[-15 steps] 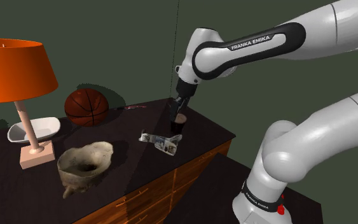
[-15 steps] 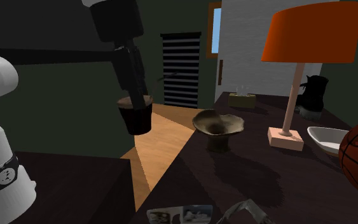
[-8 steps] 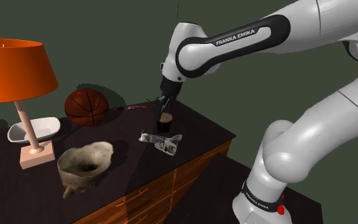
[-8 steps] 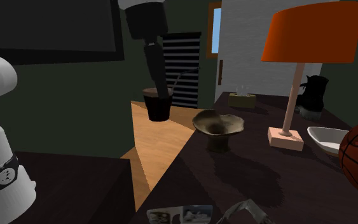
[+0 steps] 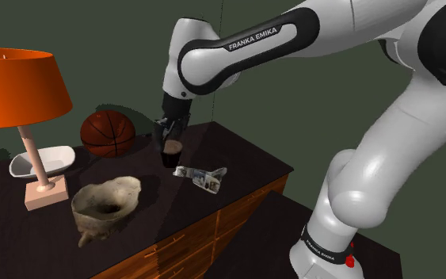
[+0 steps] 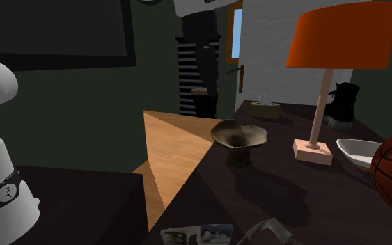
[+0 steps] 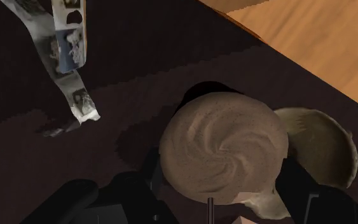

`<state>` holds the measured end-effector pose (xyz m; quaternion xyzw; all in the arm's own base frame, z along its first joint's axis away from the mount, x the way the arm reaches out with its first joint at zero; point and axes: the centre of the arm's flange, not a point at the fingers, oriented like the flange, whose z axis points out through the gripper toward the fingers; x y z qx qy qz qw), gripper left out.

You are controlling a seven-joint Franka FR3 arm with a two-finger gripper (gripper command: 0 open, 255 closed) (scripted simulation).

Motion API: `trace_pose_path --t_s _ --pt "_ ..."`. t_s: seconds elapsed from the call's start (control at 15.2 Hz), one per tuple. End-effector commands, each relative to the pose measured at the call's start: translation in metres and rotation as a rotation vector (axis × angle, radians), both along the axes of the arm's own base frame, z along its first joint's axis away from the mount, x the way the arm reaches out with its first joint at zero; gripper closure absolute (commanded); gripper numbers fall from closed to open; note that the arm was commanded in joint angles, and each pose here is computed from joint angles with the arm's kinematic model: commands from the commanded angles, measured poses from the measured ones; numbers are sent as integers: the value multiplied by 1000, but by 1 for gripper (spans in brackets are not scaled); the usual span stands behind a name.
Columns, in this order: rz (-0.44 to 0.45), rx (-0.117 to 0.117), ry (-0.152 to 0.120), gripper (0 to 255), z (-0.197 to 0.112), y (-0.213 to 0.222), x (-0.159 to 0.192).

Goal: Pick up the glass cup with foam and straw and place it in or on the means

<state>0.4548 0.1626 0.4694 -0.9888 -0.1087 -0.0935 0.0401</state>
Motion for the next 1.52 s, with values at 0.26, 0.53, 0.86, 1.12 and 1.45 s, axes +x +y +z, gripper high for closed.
trace_pose_path --t_s 0.26,0.53,0.86,1.12,1.45 --pt "-1 1 0 255 1 68 45" --pt "-1 1 0 255 2 112 74" --pt "-1 1 0 255 -2 155 103" --pt "-1 1 0 255 -23 155 103" --pt "-1 1 0 255 -49 155 103"
